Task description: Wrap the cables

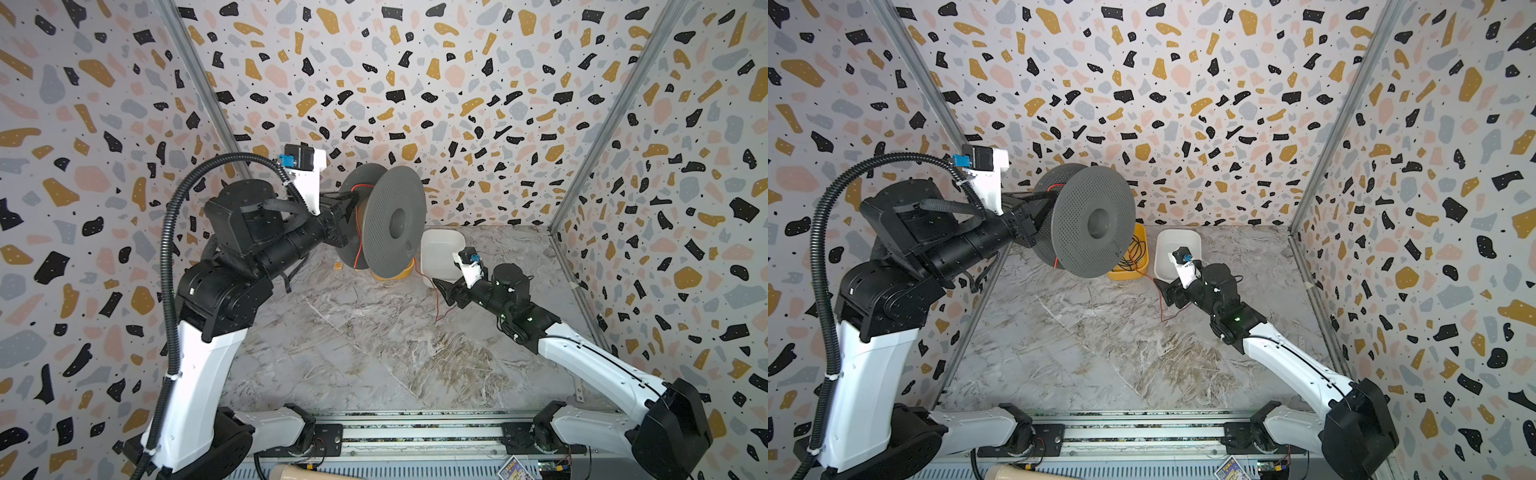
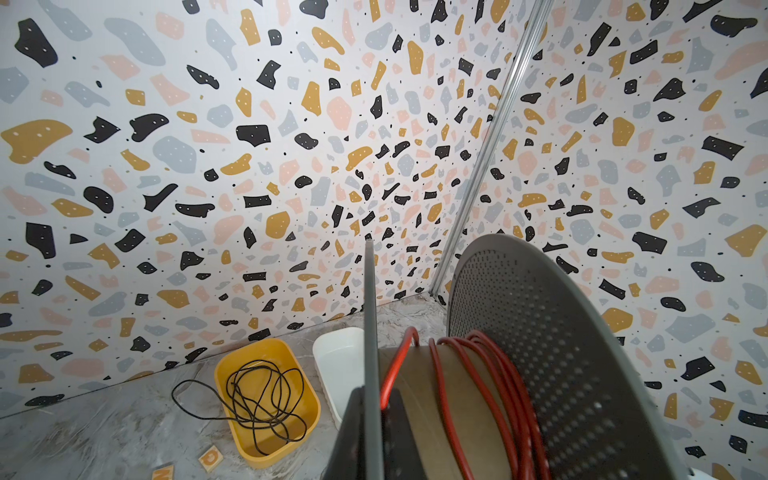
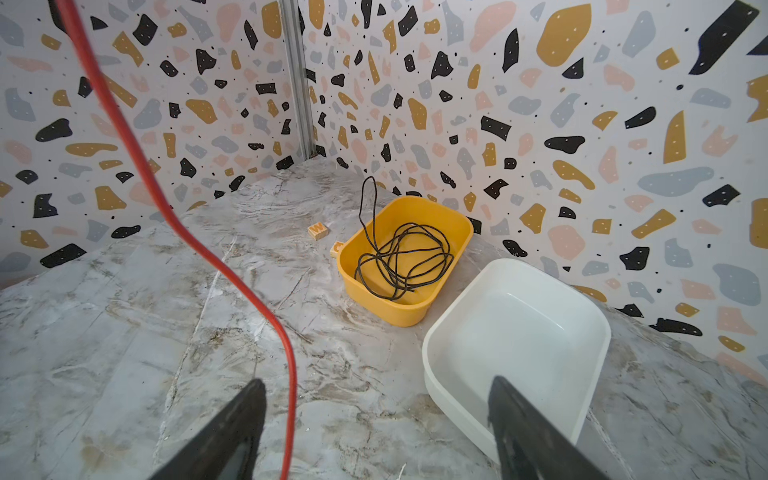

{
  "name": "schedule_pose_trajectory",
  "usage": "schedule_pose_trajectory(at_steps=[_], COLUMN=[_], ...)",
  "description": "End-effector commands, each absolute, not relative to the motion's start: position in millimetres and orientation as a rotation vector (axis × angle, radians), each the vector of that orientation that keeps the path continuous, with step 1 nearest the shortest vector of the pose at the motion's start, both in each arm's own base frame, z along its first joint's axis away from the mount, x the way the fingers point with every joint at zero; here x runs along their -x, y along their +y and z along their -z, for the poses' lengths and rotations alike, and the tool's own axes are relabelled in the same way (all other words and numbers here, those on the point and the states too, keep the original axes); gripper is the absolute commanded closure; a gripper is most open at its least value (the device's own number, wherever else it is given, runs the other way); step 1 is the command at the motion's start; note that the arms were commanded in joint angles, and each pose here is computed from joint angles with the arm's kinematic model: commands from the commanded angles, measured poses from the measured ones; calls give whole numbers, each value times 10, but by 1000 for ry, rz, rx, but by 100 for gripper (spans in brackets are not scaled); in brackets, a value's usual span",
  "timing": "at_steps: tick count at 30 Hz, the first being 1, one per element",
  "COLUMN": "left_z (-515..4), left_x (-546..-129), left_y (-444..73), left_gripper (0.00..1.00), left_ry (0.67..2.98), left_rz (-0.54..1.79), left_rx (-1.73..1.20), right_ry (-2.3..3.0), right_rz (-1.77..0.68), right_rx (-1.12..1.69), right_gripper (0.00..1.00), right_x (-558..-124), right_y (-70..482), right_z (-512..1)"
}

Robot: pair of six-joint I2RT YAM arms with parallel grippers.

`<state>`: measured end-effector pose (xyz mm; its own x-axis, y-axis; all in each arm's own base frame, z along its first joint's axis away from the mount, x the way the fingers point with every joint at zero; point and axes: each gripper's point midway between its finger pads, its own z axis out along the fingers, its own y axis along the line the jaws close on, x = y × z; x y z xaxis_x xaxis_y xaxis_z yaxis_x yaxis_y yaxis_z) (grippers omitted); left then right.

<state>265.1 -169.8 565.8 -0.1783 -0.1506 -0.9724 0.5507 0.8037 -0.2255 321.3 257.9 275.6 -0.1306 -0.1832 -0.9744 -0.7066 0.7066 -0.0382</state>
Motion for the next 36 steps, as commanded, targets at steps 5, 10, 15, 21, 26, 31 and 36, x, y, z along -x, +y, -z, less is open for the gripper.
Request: schedule_pose_trajectory(at_steps=[5,10,15,21,26,31,36], left_z=[-6210,-6225,-6205,-6188,-6164,-6041,-5744], left_x=[-2485,-2477,-2485,-2501,-2529,-2683,-3026], left_y=[-1571,-1570,-1569,-1569,-1570,-1530,-1329], left_gripper=[100,100,100,100,100,100,100], left_ry=[1429,1424,1426,1428,1437,1479,1561], left_rz=[669,671,674,675,670,625,463], left_rx=[-285,-286,-279,-271,-265,-209,-50], right_ry=[1634,1612,1594,1649,1722,1748,1710], right_rz=[-586,-620,-721,-725,-720,-681,-609], right_rx=[771,776,823,830,805,822,889], right_gripper=[19,19,18,24,43,80,98], right_x=[-3109,-2972,-2832,-2896,-2997,-2914,-2683], right_y=[2649,2614,2746,3003,3083,3202,3418], right_z=[-2730,-2767,-2691,-2473,-2258,-2134,-2170])
